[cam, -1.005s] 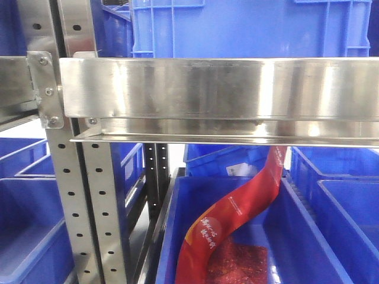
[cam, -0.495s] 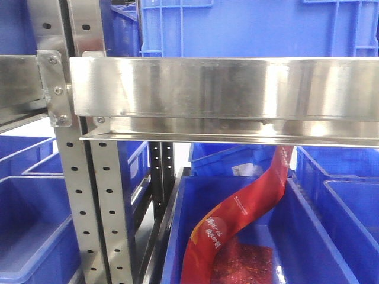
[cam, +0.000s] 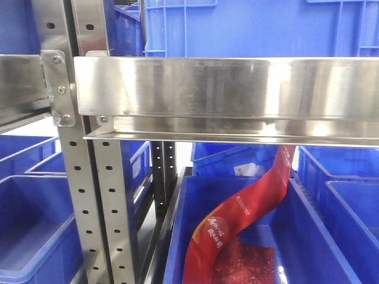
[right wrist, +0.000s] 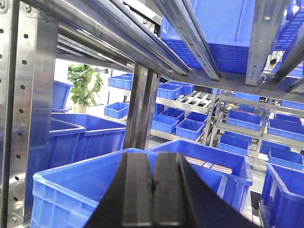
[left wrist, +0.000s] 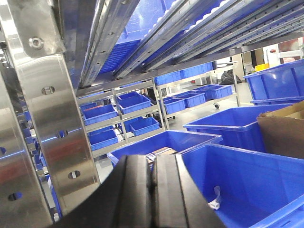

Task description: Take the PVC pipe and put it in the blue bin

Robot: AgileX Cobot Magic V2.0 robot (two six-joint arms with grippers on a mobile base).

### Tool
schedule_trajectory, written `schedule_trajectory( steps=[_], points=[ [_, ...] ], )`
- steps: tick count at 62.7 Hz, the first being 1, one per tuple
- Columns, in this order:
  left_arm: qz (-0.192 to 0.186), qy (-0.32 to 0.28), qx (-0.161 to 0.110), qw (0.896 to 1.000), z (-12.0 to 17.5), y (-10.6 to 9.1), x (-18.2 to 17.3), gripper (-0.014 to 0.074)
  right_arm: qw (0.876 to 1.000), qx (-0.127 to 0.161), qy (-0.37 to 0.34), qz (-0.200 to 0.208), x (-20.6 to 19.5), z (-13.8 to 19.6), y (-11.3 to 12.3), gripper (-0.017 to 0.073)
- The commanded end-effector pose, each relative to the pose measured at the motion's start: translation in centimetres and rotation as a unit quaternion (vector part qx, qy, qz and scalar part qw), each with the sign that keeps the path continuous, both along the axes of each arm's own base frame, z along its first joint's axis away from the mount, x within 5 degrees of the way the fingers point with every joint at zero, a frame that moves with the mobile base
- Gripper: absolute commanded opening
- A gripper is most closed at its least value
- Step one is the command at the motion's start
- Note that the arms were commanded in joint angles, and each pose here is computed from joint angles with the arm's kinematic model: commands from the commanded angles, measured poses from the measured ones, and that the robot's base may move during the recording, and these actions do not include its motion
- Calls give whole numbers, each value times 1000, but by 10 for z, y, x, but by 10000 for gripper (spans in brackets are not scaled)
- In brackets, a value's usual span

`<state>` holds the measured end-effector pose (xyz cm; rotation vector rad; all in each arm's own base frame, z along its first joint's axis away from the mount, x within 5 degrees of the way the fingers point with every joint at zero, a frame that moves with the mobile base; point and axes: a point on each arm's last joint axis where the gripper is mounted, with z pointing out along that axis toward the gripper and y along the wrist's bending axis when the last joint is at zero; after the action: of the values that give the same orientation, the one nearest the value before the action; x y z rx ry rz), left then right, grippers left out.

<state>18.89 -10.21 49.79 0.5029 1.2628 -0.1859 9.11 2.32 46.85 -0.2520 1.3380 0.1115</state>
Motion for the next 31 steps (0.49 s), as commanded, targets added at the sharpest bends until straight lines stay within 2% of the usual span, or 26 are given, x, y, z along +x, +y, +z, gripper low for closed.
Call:
schedule_trajectory(
  steps=[1, 31],
  points=[
    [-4, -12, -6, 1000, 4, 1, -5, -111, 1000, -1, -10, -3, -3, 2, -1, -167],
    [-4, -12, -6, 1000, 4, 1, -5, -111, 1000, -1, -10, -3, -3, 2, -1, -167]
  ],
)
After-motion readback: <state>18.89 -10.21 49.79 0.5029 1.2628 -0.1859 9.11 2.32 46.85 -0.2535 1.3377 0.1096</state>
